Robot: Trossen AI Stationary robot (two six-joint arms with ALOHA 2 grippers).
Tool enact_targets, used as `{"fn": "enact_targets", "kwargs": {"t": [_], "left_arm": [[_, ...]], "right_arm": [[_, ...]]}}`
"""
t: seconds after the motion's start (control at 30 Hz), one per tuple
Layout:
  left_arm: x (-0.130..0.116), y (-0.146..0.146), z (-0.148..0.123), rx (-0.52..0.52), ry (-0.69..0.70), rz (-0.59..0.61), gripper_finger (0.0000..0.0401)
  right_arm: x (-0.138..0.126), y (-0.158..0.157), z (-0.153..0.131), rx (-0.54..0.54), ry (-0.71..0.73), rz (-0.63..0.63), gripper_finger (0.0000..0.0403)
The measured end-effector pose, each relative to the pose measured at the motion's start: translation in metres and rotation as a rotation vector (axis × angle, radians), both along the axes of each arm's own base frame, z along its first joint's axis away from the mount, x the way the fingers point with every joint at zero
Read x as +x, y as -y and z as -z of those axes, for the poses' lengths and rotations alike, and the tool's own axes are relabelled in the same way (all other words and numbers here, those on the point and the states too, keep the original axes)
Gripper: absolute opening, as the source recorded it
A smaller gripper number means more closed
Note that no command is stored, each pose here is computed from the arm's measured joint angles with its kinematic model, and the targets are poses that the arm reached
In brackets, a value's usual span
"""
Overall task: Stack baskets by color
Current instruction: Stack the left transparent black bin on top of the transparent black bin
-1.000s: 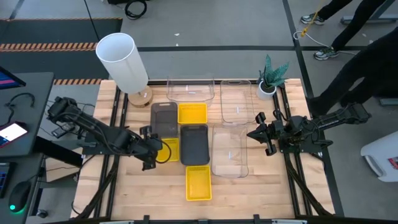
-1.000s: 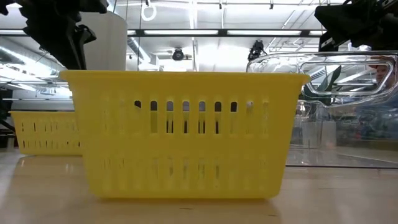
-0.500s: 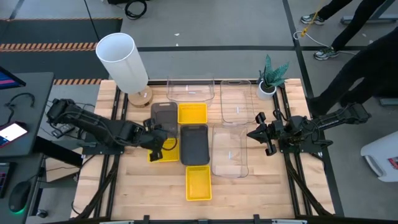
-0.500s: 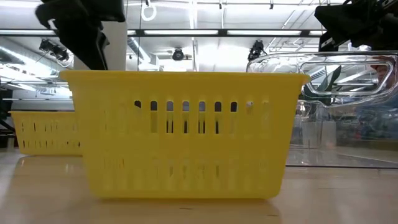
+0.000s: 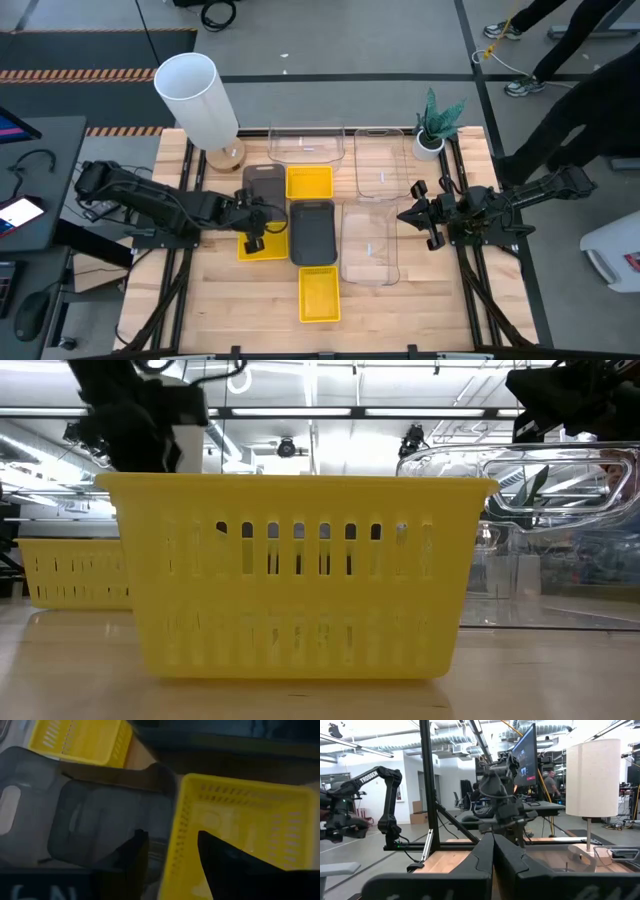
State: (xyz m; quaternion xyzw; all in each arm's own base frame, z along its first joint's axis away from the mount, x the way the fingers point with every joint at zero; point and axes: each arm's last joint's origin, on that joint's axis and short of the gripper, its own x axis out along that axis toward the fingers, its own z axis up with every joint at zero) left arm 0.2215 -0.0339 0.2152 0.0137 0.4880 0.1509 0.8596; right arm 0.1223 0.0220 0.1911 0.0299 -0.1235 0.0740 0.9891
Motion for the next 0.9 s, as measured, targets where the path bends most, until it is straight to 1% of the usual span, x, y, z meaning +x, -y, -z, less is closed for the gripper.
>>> {"fn": "enact_targets", "kwargs": {"t": [0.17,0.4,0.57,0.73,0.9], "left_arm": [[0.004,-0.009,0.009,-0.012,0.039,0.027,0.0162],[0.001,-0.023,0.025,-0.067,0.027,0.021,0.0151],[-0.002,-0.026,0.03,-0.09,0.01,0.019,0.0133],[-0.002,-0.026,0.03,-0.103,0.004,0.024,0.0102],[-0.002,-0.025,0.03,-0.128,0.001,0.032,0.0045]], "right_arm": [[0.0,0.0,0.0,0.0,0.0,0.0,0.0016],[0.0,0.0,0.0,0.0,0.0,0.0,0.0016],[0.0,0.0,0.0,0.0,0.0,0.0,0.0016],[0.0,0.0,0.0,0.0,0.0,0.0,0.0016],[0.0,0.0,0.0,0.0,0.0,0.0,0.0016]]}}
